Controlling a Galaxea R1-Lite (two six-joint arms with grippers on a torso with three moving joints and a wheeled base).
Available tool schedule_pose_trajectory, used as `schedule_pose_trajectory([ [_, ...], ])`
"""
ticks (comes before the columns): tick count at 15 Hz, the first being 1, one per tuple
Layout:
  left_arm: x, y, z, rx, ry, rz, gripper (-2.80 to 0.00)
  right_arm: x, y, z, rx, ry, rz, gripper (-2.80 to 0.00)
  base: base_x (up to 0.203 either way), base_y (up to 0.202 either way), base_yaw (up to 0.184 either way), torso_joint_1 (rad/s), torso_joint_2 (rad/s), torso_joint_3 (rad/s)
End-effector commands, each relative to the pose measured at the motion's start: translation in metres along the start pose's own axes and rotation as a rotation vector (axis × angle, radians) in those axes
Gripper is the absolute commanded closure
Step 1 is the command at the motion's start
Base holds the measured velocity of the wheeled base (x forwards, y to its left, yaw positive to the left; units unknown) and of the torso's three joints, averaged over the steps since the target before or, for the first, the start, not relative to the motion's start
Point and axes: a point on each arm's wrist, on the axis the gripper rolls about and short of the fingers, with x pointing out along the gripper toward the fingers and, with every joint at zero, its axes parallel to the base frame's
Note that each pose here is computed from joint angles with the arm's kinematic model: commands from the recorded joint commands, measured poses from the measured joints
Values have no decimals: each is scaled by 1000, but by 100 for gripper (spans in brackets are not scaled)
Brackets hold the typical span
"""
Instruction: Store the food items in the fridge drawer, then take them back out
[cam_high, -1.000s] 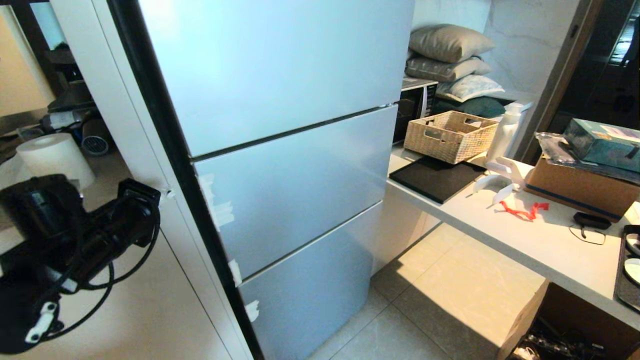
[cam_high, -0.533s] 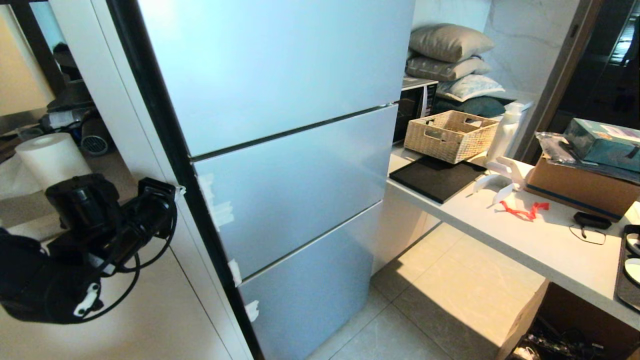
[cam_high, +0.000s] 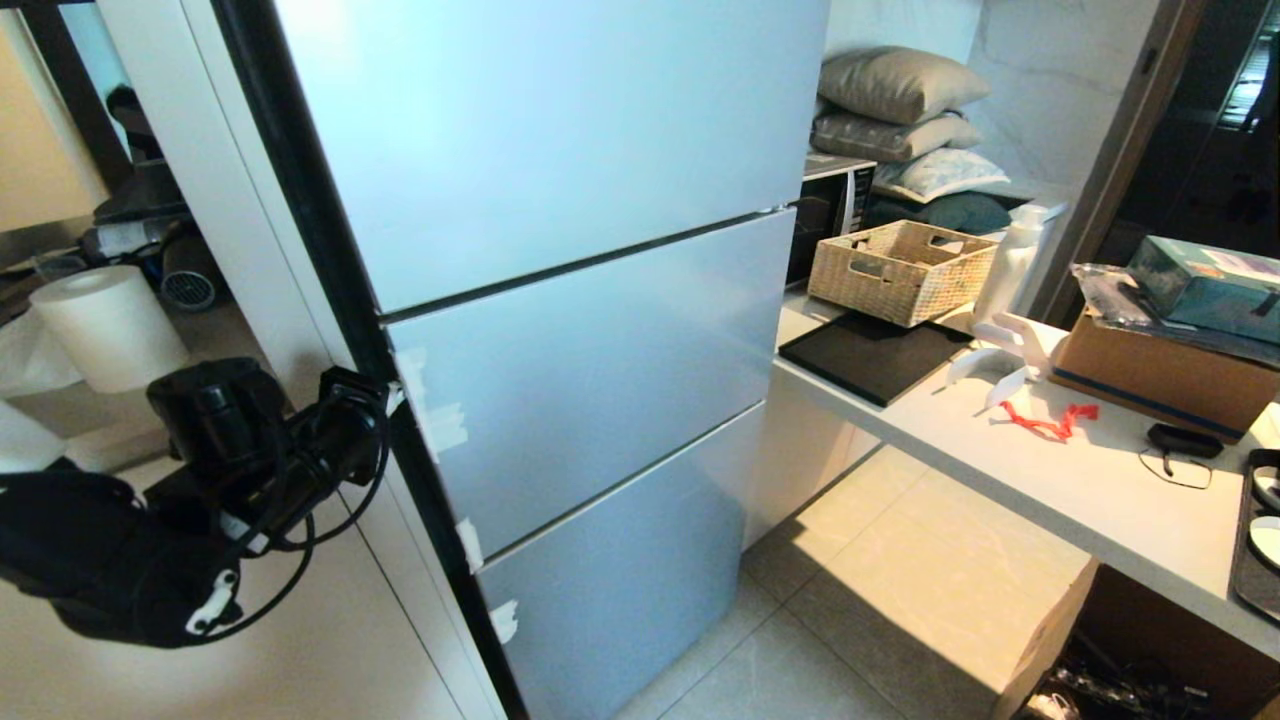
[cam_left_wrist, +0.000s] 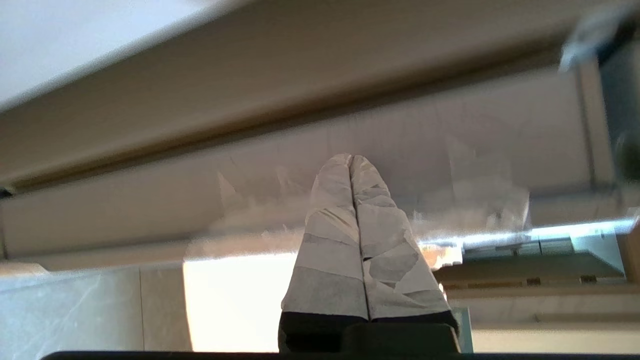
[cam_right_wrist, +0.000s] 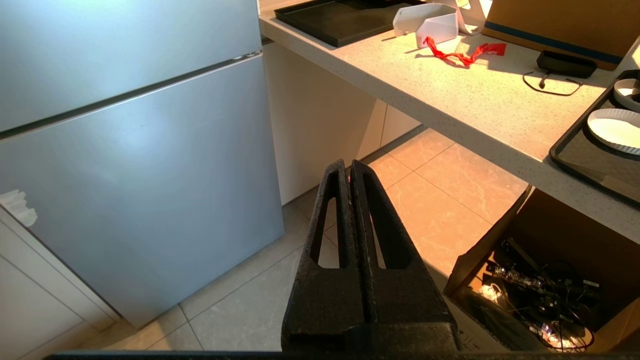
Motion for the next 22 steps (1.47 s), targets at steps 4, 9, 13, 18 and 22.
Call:
schedule_pose_trajectory([
  [4,-2,-4,-6,-5,16,-13,0,0,0,0,0,2,-1,0,0,0,0,0,0,0],
  [9,-4,-7,-17,-4,57,-24,0,0,0,0,0,2,0,0,0,0,0,0,0,0],
  [13,-10,-9,-29,-3,102,-26,0,0,0,0,0,2,0,0,0,0,0,0,0,0],
  [18,-23,-7,-30,-1,116,-13,0,0,0,0,0,2,0,0,0,0,0,0,0,0],
  [22,-47,-11,-33,1,145,-17,0,0,0,0,0,2,0,0,0,0,0,0,0,0],
])
